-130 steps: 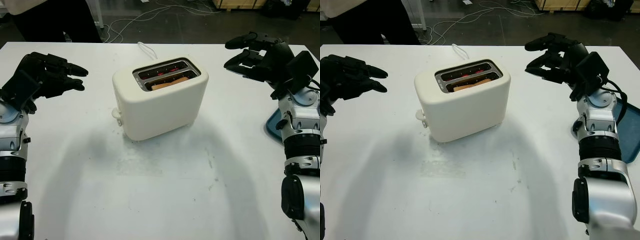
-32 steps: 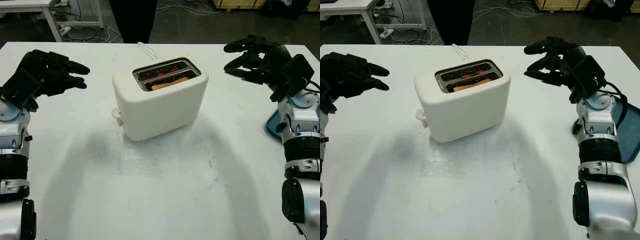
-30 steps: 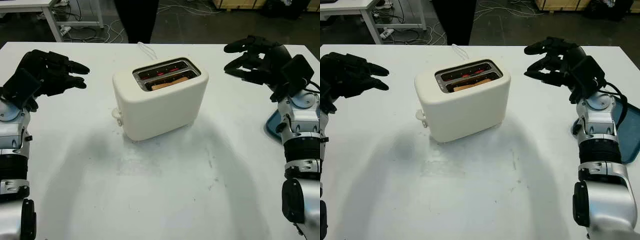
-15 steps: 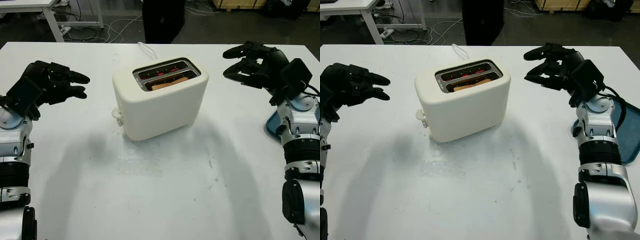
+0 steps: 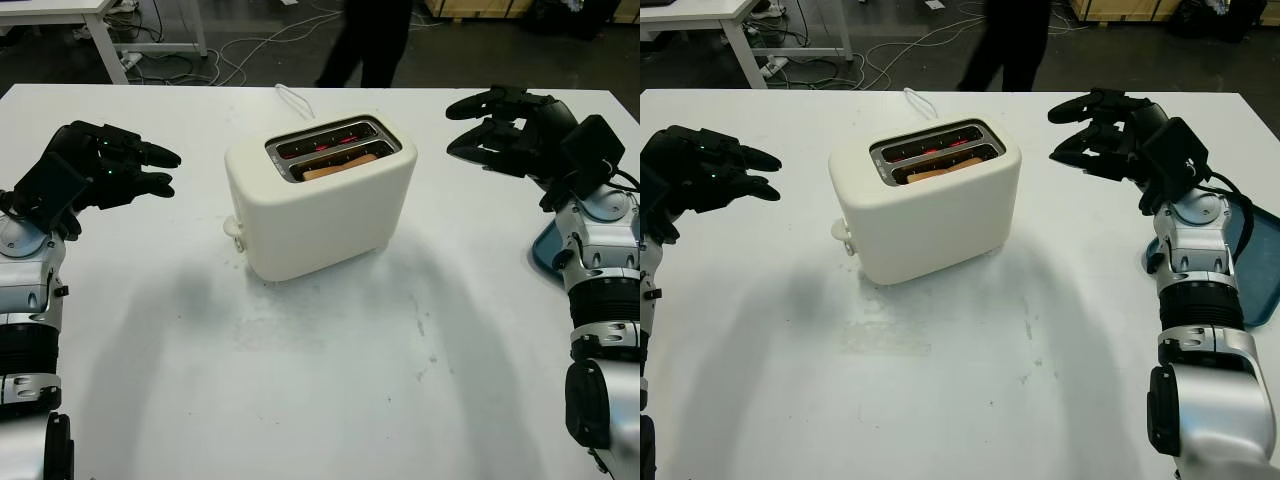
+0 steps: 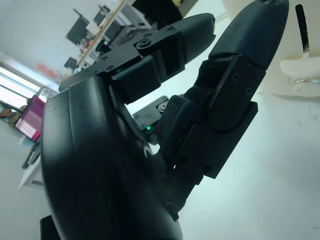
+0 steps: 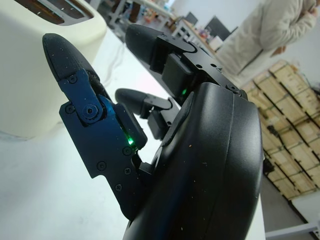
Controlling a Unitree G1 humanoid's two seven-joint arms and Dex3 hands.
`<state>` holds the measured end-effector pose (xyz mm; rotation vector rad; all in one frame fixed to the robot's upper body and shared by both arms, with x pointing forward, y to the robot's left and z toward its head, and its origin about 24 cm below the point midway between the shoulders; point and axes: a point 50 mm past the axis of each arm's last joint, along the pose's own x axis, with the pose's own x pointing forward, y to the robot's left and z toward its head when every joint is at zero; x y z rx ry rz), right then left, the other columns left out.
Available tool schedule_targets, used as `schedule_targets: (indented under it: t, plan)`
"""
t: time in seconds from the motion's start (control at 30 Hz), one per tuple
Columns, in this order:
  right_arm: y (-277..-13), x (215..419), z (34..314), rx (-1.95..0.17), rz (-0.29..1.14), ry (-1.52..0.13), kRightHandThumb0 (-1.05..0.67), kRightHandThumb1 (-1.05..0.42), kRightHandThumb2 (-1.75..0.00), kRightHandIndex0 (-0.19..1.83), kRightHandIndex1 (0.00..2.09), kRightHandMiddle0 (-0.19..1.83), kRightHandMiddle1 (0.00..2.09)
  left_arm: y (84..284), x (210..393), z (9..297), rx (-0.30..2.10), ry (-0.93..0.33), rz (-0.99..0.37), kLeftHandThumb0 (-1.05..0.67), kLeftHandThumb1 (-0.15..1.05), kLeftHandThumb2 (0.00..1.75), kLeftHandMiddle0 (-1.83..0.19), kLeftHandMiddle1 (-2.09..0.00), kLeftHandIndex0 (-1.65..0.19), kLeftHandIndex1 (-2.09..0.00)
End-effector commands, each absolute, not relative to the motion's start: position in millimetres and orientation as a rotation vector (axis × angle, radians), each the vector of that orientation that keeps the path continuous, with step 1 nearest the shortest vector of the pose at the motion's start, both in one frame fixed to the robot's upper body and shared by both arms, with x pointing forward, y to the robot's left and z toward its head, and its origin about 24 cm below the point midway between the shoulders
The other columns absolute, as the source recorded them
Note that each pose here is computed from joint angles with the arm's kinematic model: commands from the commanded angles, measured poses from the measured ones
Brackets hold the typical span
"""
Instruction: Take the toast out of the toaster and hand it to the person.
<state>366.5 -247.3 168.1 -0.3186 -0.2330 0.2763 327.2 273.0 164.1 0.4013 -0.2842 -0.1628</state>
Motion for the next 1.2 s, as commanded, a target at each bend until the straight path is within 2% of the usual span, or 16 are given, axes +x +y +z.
schedule_targets:
  t: [0.0,0.13,0.33,0.47,0.63,0.8,0.9,1.17]
  plan:
    - [-251.7,364.5,167.8,-0.315,0.267,-0.248,-0.61,-0.63,0.00,0.70,1.00,0.75,0.61,271.9,327.3,168.4,0.414,-0.308,-0.163,-1.05,0.75,0.00,-1.42,-0.24,-1.40,-0.01]
    - [-250.4,364.1,169.7,-0.337,0.259,-0.250,-0.53,-0.59,0.00,0.69,0.98,0.76,0.60,271.8,327.2,168.4,0.408,-0.316,-0.164,-1.05,0.74,0.00,-1.42,-0.23,-1.40,0.00]
    - [-253.4,364.4,166.7,-0.300,0.271,-0.263,-0.64,-0.61,-0.02,0.65,1.00,0.79,0.59,271.9,327.2,168.0,0.412,-0.311,-0.156,-1.05,0.74,0.00,-1.43,-0.23,-1.41,-0.01]
    - [-253.4,365.2,166.4,-0.283,0.257,-0.268,-0.67,-0.61,-0.01,0.74,1.03,0.88,0.55,272.0,327.2,167.5,0.411,-0.317,-0.158,-1.05,0.73,0.00,-1.43,-0.23,-1.41,-0.01]
    - [-252.9,365.5,166.9,-0.253,0.268,-0.268,-0.61,-0.63,-0.02,0.79,1.07,0.92,0.56,272.4,327.7,167.2,0.408,-0.313,-0.152,-1.05,0.73,0.00,-1.44,-0.23,-1.42,-0.01]
    - [-255.6,366.5,163.7,-0.214,0.290,-0.271,-0.65,-0.64,-0.01,1.10,0.86,1.13,0.49,272.4,327.6,167.6,0.407,-0.310,-0.151,-1.05,0.72,0.00,-1.45,-0.22,-1.42,-0.01]
    - [-256.5,367.1,162.9,-0.205,0.298,-0.276,-0.66,-0.64,0.00,1.22,0.80,1.22,0.46,272.3,327.4,168.0,0.408,-0.316,-0.151,-1.05,0.73,0.00,-1.45,-0.22,-1.42,-0.01]
    - [-255.0,367.2,163.4,-0.202,0.299,-0.288,-0.63,-0.63,0.00,1.29,0.78,1.28,0.44,272.9,327.4,166.9,0.405,-0.319,-0.149,-1.05,0.73,0.00,-1.45,-0.21,-1.42,-0.01]
